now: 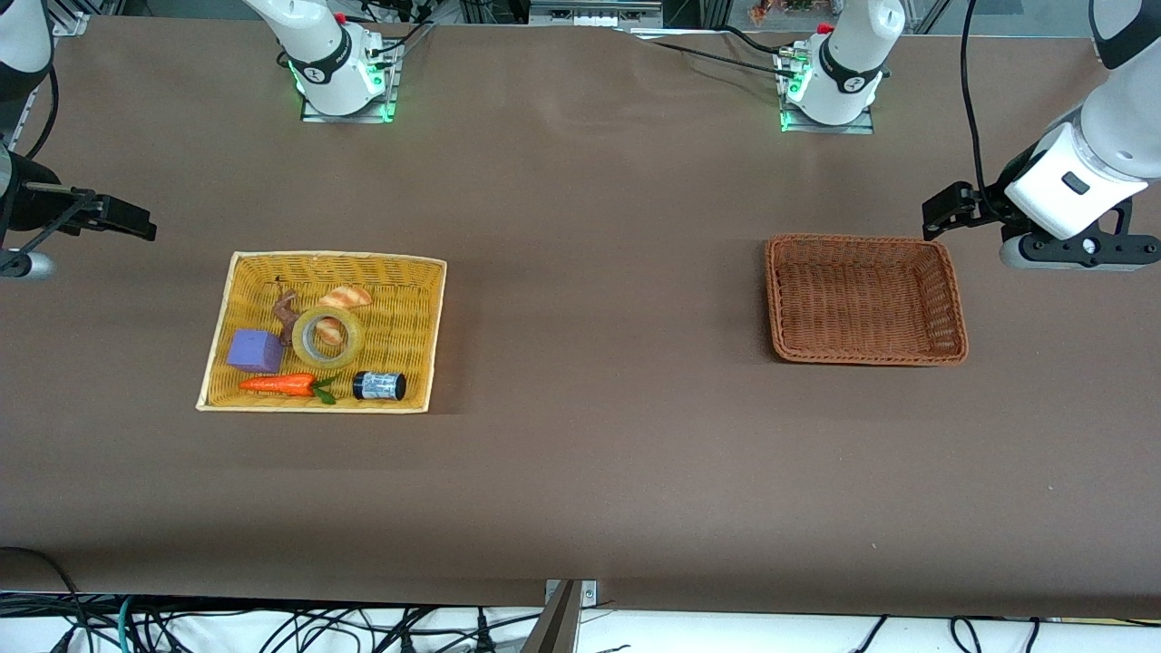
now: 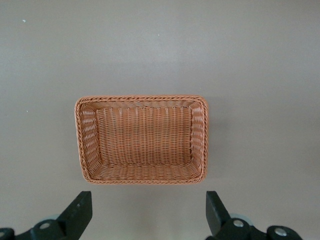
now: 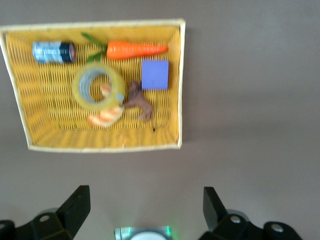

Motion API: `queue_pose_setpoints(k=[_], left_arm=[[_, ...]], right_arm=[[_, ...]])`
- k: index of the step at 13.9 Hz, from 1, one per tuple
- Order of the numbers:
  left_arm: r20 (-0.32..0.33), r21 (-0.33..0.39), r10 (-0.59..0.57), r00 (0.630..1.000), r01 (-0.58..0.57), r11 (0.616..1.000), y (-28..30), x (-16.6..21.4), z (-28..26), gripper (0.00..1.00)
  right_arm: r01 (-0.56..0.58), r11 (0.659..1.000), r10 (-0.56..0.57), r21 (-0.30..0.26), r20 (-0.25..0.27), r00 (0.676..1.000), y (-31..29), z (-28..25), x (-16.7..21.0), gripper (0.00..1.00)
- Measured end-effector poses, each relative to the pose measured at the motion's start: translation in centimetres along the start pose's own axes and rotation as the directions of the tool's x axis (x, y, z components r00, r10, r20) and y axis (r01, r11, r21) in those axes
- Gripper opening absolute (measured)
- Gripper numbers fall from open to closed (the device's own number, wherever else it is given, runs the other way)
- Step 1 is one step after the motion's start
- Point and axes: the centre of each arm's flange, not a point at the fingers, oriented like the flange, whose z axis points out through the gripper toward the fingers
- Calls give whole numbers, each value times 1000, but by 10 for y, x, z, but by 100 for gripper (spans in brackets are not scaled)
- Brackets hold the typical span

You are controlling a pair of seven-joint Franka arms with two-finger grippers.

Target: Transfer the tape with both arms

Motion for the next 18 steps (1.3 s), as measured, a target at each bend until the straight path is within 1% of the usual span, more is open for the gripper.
queue_pose_setpoints(k=[1, 2, 5, 9, 11, 18], left_arm=[[0, 0, 0, 1000, 0, 1000, 0, 0, 0, 100], [0, 0, 0, 1000, 0, 1000, 0, 0, 0, 100], [0, 0, 0, 1000, 0, 1000, 0, 0, 0, 100], [0, 0, 0, 1000, 0, 1000, 0, 0, 0, 100], [0, 0, 0, 1000, 0, 1000, 0, 0, 0, 100], [0, 0, 0, 1000, 0, 1000, 0, 0, 0, 100]], right_arm=[[-1, 1000, 1, 1, 26, 1000, 0, -7, -8, 100], [-2, 1000, 2, 2, 36, 999, 1, -17, -15, 100], [1, 1000, -1, 2, 43, 999, 0, -36, -28, 100], [7, 1000, -7, 2, 45, 999, -3, -36, -27, 100], [7, 1000, -7, 2, 33, 999, -3, -36, -25, 100], [11, 1000, -11, -1, -43, 999, -6, -37, -9, 100]])
